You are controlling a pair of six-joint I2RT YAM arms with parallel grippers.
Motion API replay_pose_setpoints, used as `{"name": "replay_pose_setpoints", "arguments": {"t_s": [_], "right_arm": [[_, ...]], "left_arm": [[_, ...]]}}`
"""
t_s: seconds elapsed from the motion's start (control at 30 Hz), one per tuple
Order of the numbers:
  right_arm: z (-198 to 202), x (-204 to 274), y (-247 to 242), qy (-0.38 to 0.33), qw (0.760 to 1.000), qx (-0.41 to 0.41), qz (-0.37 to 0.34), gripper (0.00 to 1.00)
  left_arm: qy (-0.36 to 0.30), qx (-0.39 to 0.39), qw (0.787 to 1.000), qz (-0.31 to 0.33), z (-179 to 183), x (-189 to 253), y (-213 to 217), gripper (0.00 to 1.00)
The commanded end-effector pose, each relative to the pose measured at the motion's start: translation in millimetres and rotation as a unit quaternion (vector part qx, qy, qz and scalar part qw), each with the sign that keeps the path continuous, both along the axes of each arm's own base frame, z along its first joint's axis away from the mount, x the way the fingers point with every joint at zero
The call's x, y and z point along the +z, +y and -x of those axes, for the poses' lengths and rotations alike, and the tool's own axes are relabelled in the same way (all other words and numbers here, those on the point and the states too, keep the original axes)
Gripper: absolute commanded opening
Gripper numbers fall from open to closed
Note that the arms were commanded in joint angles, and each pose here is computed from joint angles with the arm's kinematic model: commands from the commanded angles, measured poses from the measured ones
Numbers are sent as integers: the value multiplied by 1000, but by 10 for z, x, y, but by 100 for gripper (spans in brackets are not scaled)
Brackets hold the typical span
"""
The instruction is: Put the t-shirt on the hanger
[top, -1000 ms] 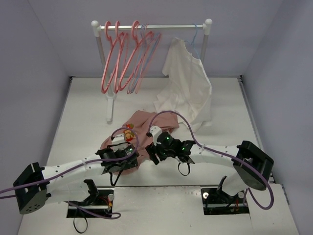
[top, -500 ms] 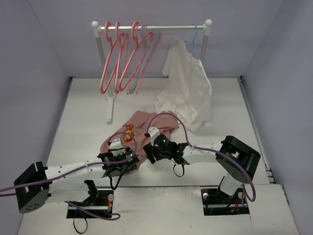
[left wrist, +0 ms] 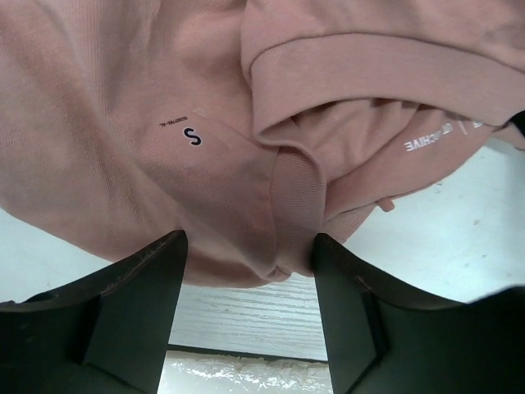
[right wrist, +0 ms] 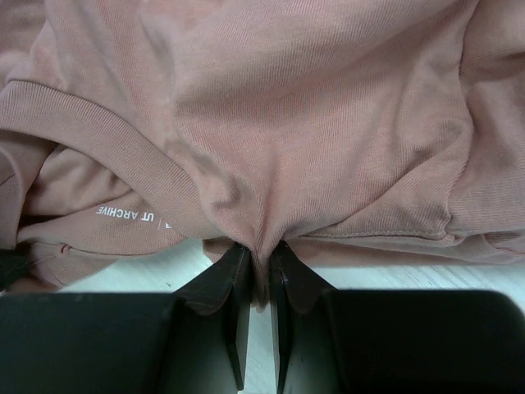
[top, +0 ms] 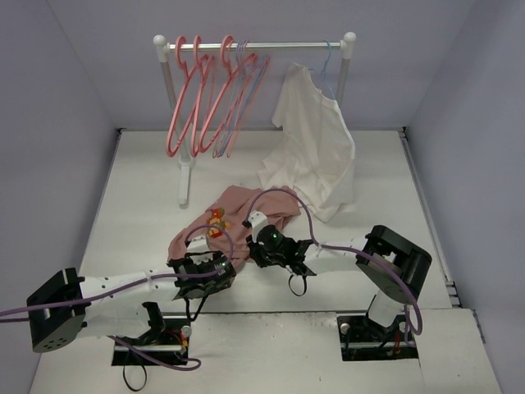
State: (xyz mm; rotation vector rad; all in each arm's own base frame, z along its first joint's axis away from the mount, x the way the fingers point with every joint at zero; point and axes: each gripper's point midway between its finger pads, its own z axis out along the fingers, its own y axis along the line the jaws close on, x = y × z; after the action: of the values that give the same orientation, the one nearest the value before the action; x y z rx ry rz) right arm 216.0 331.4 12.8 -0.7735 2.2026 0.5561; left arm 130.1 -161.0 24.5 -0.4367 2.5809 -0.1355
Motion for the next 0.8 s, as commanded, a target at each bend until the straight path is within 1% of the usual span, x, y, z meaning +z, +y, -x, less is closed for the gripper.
{"name": "replay_pose_setpoints", "arguments": {"t_s": [0.0,0.03,0.13,0.17,0.2,0.23,0.27,0.3,0.37,0.43,0.47,0.5,0.53,0.57,0.6,0.67,0.7,0.73,0.77], "right_arm": [[-86,172,25,-16,1000,-12,-22,9],[-94,198,15,-18,999,-14,-23,8],[-130,312,-21,-26,999,-19,-30,8],[-139,350,-27,-28,999,-21,-32,8],[-164,416,-33,-34,999,-24,-34,8],[-204,504,-66,-44,998,-29,-29,7],[-229,579,-83,-53,998,-31,-26,7],[-246,700,-142,-65,997,-31,-17,6],[-382,1200,-183,-111,992,-47,-32,5],[-460,1546,-325,-139,988,-56,-22,4],[-542,1821,-356,-167,983,-63,-35,4],[-636,2210,-482,-201,976,-74,-36,4],[-680,2454,-551,-221,971,-79,-39,3],[-751,2834,-677,-255,963,-85,-37,3],[-769,2963,-757,-269,959,-83,-22,3],[-821,3578,-892,-316,943,-93,-39,3],[-828,3774,-932,-336,937,-90,-36,3],[-827,3968,-966,-352,931,-90,-38,3],[-812,4228,-985,-370,923,-92,-52,3]], "left_arm": [[-2,17,1000,8,-12,-22,-19,47],[-1,17,1000,6,-12,-29,-14,41],[-3,15,1000,-1,-25,-35,-16,11],[-4,14,1000,-5,-33,-35,-10,4],[-7,9,1000,-9,-50,-5,-20,0],[-18,3,1000,-4,-100,95,-65,0],[-23,0,1000,-14,-114,174,-32,0],[-46,-5,999,-18,-178,313,-7,0],[-85,-21,995,-38,-303,766,56,0],[-147,-29,988,-45,-488,1302,154,0],[-162,-38,985,-46,-554,1526,159,0],[-203,-46,977,-48,-692,1993,242,0],[-224,-52,972,-45,-763,2256,274,0],[-259,-48,964,-23,-839,2685,282,0],[-273,-59,959,-43,-904,2851,341,0],[-323,-85,940,-70,-1020,3449,409,0],[-342,-97,931,-88,-1050,3667,441,0],[-360,-101,923,-96,-1072,3882,464,0],[-383,-97,915,-85,-1092,4157,456,0]]}}
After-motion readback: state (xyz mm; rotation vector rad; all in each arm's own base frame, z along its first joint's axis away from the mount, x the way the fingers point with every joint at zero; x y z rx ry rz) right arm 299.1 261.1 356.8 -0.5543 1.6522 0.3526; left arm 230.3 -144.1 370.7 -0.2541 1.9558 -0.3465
